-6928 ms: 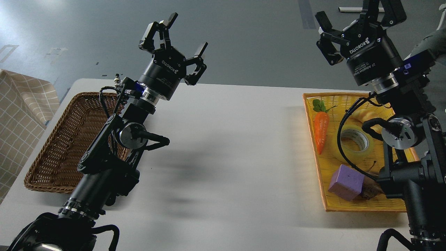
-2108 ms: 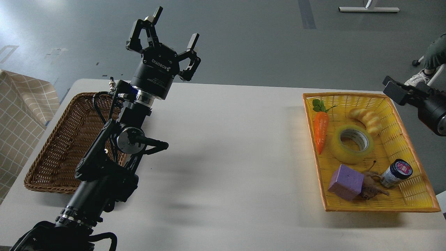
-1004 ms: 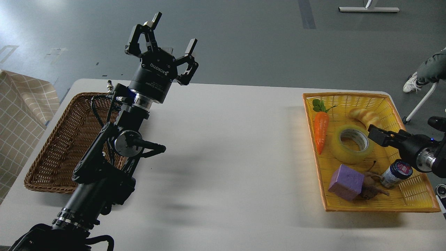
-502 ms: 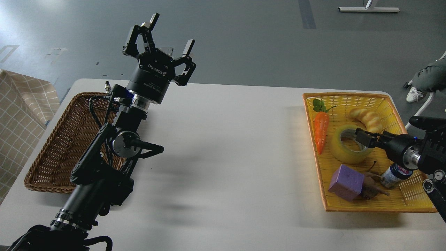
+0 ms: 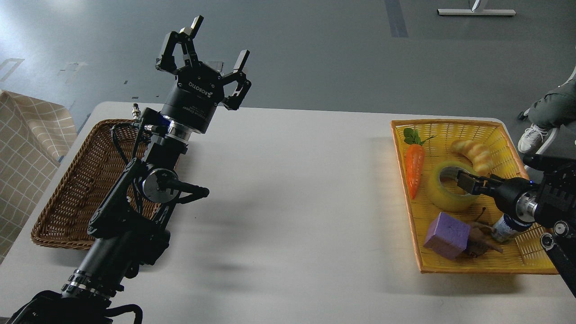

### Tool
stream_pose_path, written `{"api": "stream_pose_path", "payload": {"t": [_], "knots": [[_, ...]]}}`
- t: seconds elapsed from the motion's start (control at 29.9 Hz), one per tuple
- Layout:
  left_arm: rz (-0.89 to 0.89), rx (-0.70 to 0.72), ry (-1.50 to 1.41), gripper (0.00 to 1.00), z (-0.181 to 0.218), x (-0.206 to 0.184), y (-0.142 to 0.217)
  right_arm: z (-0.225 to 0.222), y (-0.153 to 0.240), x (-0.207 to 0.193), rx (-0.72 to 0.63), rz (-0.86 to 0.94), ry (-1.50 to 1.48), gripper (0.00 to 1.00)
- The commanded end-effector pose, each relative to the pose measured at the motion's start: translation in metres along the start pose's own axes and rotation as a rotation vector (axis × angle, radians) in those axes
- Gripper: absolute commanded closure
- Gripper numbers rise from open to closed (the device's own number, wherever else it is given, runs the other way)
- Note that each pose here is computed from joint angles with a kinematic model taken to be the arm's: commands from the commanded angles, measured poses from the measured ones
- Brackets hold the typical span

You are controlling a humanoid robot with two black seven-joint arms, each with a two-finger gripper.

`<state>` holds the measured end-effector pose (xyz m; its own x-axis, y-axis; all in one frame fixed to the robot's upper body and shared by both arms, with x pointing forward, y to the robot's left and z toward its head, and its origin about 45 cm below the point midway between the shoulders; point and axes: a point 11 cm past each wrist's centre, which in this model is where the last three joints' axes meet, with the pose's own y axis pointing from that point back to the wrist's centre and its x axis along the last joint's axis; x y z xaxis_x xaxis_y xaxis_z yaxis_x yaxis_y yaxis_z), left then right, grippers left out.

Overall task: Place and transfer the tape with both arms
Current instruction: 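Grasp the yellow tape roll with the right gripper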

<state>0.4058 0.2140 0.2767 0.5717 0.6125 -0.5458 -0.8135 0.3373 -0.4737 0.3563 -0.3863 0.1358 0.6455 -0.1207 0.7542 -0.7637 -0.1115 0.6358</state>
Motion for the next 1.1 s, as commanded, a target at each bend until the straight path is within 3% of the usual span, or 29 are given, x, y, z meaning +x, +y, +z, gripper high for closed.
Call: {"api": "stream_pose_path", "payload": {"t": [0.0, 0.4, 0.57, 0.74, 0.94, 1.07], "knots": [[0.002, 0.001, -0.004, 0.02, 0.001, 0.002, 0.000, 0.000, -0.005, -0.008, -0.003, -0.014, -0.021, 0.21], [0.003, 0.001, -0.002, 0.02, 0.001, 0.002, 0.001, 0.008, -0.009, -0.015, -0.031, -0.004, -0.042, 0.34], [0.004, 0.002, -0.004, 0.02, 0.000, 0.002, 0.001, 0.010, -0.009, -0.015, -0.037, -0.006, -0.042, 0.56], [0.002, 0.003, -0.004, 0.02, 0.000, 0.001, 0.000, 0.009, -0.009, -0.015, -0.037, -0.005, -0.042, 0.72], [0.005, 0.004, -0.003, 0.02, 0.000, 0.002, 0.001, 0.009, -0.009, -0.014, -0.039, -0.007, -0.041, 0.85], [0.005, 0.004, -0.002, 0.02, -0.001, 0.002, 0.001, 0.011, -0.008, -0.013, -0.043, -0.007, -0.039, 0.89]]}}
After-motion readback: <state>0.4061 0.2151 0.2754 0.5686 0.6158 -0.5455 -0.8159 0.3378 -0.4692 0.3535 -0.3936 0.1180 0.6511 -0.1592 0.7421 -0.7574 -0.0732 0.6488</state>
